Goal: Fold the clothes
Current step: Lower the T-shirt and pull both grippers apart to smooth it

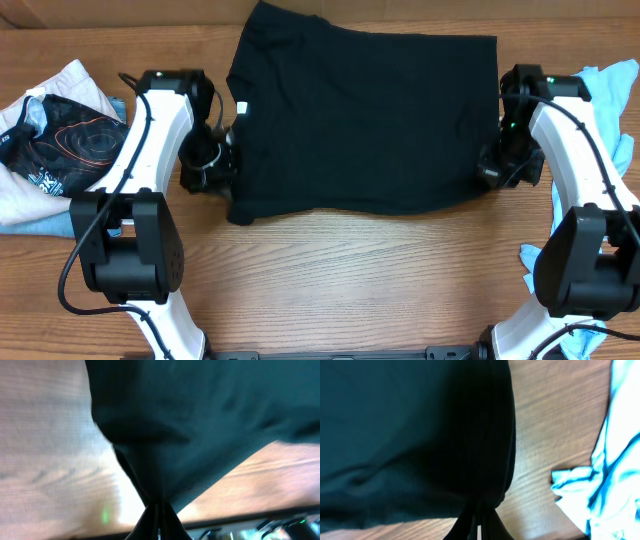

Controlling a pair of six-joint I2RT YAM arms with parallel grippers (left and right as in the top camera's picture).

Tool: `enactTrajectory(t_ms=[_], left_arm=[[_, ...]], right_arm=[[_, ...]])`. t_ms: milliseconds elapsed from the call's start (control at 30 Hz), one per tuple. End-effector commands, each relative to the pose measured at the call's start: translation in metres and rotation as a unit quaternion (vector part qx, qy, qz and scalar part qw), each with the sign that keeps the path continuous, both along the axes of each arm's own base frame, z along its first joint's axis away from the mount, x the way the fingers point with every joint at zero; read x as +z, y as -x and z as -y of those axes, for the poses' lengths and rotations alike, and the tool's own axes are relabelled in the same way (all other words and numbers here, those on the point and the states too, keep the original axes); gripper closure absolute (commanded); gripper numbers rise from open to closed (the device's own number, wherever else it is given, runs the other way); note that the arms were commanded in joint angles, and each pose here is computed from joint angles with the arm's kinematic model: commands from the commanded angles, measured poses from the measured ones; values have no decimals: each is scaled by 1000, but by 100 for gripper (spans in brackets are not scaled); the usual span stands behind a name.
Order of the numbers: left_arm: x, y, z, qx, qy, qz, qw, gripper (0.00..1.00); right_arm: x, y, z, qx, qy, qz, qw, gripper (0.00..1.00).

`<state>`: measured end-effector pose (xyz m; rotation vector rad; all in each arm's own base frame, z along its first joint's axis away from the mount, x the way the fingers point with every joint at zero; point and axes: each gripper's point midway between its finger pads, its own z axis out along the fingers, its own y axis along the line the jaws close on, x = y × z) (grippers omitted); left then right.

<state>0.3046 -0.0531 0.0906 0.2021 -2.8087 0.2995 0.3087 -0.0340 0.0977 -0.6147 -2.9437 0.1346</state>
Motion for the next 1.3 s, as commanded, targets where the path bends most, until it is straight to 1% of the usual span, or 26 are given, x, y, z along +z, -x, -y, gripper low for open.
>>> enactTrajectory(t_ms=[0,100,233,400,467,500,633,733,800,833,900,967,1067,1267], left_arm=[[2,22,-10,-27,-26,-4,999,96],[3,34,-17,-23,-45,0,999,96],[8,42,-19,1,-49,48,998,96],[18,61,-22,47,-61,102,992,96],[19,73,-23,64,-67,107,990,96],[19,84,-24,77,-69,106,989,96],[16,108,-26,100,-76,107,986,96],[17,120,-31,120,-89,117,982,96],[23,120,-31,129,-87,135,978,96],[30,122,-31,146,-86,150,974,96],[37,120,-32,160,-85,171,968,96],[42,110,-35,168,-89,202,961,96],[47,89,-36,174,-85,247,950,96],[52,34,-33,181,-65,327,925,96]], right_arm=[[-1,15,5,-24,17,-12,1000,96],[-7,28,5,-34,19,-19,999,96],[-10,45,3,-44,20,-4,999,96],[-3,66,1,-53,18,31,998,96],[2,74,1,-61,19,44,997,96],[8,79,0,-68,20,57,996,96],[19,89,0,-88,22,86,992,96],[24,99,-1,-92,21,94,991,96],[27,100,-5,-93,10,105,990,96],[30,100,-9,-93,-1,112,989,96],[31,97,-10,-92,-5,123,988,96],[31,88,-9,-88,-5,137,987,96],[30,71,-8,-86,-5,164,983,96],[30,30,-5,-85,-5,225,971,96]])
